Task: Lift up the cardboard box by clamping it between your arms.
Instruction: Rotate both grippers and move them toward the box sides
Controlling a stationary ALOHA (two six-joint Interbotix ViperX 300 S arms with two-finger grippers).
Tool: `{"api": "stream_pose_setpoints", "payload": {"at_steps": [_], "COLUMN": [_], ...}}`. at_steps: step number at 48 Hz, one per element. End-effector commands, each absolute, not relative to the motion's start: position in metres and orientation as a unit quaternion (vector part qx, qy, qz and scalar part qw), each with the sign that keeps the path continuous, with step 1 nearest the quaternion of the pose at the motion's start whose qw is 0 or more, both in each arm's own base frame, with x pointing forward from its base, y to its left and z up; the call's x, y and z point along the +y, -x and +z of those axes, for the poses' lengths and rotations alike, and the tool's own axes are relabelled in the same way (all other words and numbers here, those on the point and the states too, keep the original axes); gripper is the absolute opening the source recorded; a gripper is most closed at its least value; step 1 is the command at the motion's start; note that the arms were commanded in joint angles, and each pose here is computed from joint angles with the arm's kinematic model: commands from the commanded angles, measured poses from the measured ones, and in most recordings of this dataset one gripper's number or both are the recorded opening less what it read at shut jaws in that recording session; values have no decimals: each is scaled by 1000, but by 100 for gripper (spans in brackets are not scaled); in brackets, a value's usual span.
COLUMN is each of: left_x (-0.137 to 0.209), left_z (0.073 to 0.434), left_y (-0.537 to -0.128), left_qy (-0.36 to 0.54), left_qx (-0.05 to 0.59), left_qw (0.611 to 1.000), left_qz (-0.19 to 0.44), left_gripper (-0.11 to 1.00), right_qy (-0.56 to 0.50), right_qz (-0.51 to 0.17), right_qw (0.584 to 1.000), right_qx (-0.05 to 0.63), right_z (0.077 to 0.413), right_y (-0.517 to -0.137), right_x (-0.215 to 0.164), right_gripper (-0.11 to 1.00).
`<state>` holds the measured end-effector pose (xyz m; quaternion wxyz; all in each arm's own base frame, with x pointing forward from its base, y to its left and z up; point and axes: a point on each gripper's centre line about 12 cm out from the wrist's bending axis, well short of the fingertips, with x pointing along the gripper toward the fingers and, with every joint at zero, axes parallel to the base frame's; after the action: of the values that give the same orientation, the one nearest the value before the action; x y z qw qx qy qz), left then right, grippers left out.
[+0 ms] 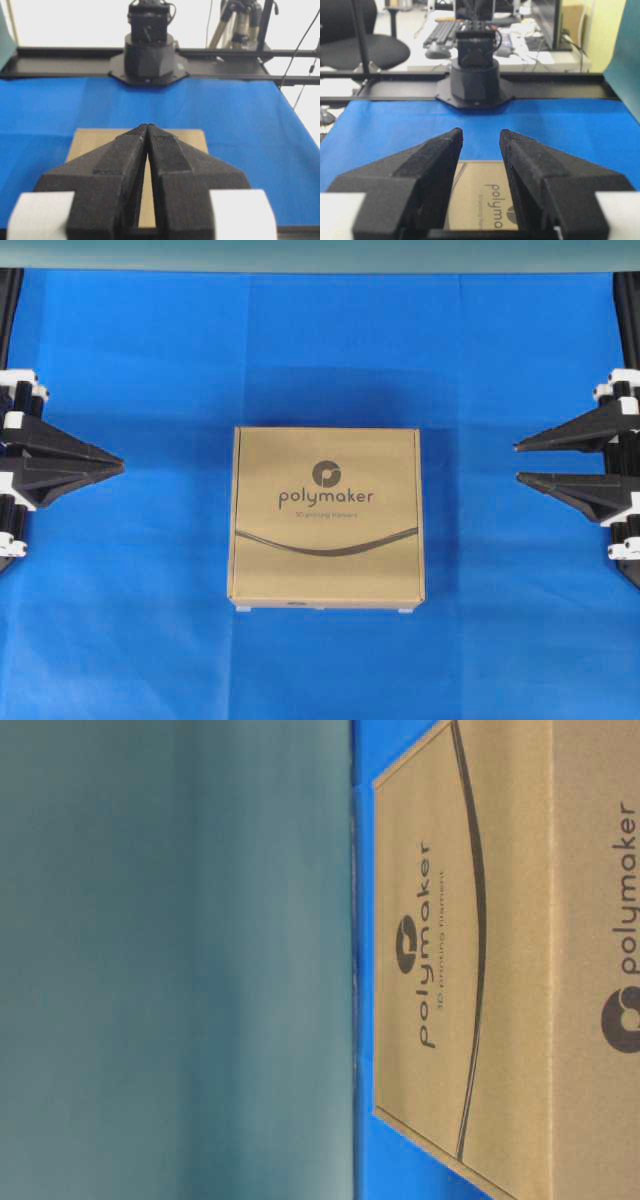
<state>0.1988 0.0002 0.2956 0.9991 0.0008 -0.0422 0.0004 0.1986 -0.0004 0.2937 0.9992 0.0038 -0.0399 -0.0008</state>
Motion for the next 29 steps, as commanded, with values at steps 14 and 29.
{"api": "stream_pose_setpoints", "payload": {"at_steps": [14, 29], "left_x": [0, 1], "left_z": [302, 291], "left_y": [-213, -230], "left_qy": [-1, -2], "left_qx": [31, 176], "left_qw": [1000, 984], "left_qz": [0, 2], "left_gripper": [0, 0], "right_qy": [-24, -22], "right_qz": [-5, -21], "right_qw": [994, 962], "right_qx": [103, 272], "right_z": [292, 276], "right_y": [-203, -197], "right_x": [-1, -8], "right_gripper": [-2, -2]}}
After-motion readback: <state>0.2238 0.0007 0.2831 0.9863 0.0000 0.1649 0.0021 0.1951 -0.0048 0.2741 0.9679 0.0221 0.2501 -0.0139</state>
